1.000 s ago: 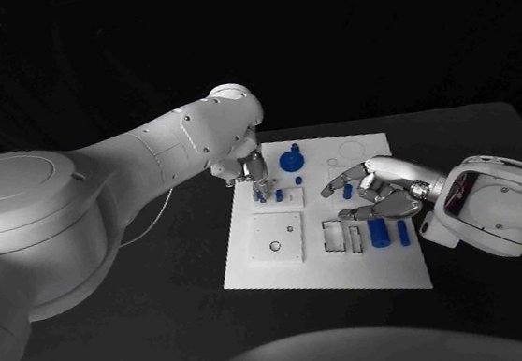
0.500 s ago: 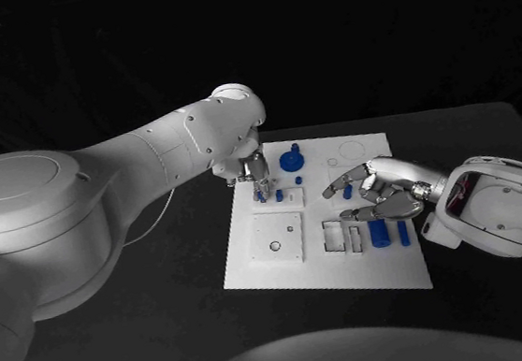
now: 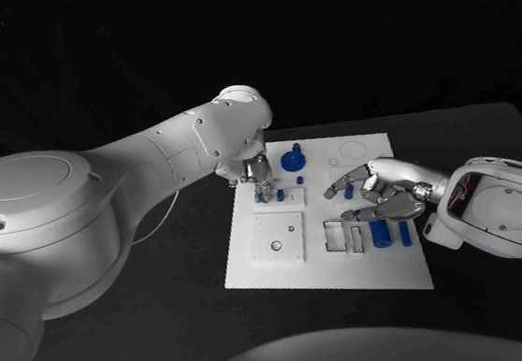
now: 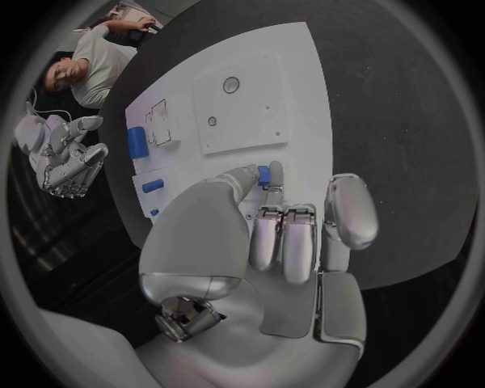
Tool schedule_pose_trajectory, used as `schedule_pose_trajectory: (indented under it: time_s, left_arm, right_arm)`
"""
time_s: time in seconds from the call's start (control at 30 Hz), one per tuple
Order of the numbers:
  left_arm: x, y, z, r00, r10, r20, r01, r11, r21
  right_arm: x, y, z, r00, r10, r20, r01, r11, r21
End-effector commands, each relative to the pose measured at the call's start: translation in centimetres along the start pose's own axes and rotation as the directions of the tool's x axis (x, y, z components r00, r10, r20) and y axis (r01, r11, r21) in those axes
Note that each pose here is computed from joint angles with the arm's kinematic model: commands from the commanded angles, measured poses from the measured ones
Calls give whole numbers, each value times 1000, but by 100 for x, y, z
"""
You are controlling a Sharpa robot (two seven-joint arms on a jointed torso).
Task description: Assemble the parts on the task board
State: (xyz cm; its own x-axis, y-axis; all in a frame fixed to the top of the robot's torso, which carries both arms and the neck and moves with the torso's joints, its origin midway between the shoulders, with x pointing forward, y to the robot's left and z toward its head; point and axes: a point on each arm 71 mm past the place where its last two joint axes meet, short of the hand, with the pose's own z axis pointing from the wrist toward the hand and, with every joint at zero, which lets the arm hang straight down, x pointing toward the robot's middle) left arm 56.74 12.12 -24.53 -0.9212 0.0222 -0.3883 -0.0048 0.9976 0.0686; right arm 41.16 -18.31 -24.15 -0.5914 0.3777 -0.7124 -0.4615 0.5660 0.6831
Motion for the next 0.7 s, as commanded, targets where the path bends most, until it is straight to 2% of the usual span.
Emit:
schedule_pose_trajectory:
  time_s: [0.03, 0.33, 0.7]
  left_arm:
    - [8, 80, -5, 999, 43, -11, -44, 990, -137]
    - [-3, 93, -2, 998, 56, 5, -55, 986, -155]
    - [-4, 25, -9, 999, 35, 34, -31, 993, -116]
  right_arm:
    - [20, 0, 1, 1000, -3, -20, 3, 1000, 0]
    - [21, -9, 4, 1000, -3, -24, 3, 1000, 5]
    - [27, -13, 8, 999, -2, -32, 2, 1000, 11]
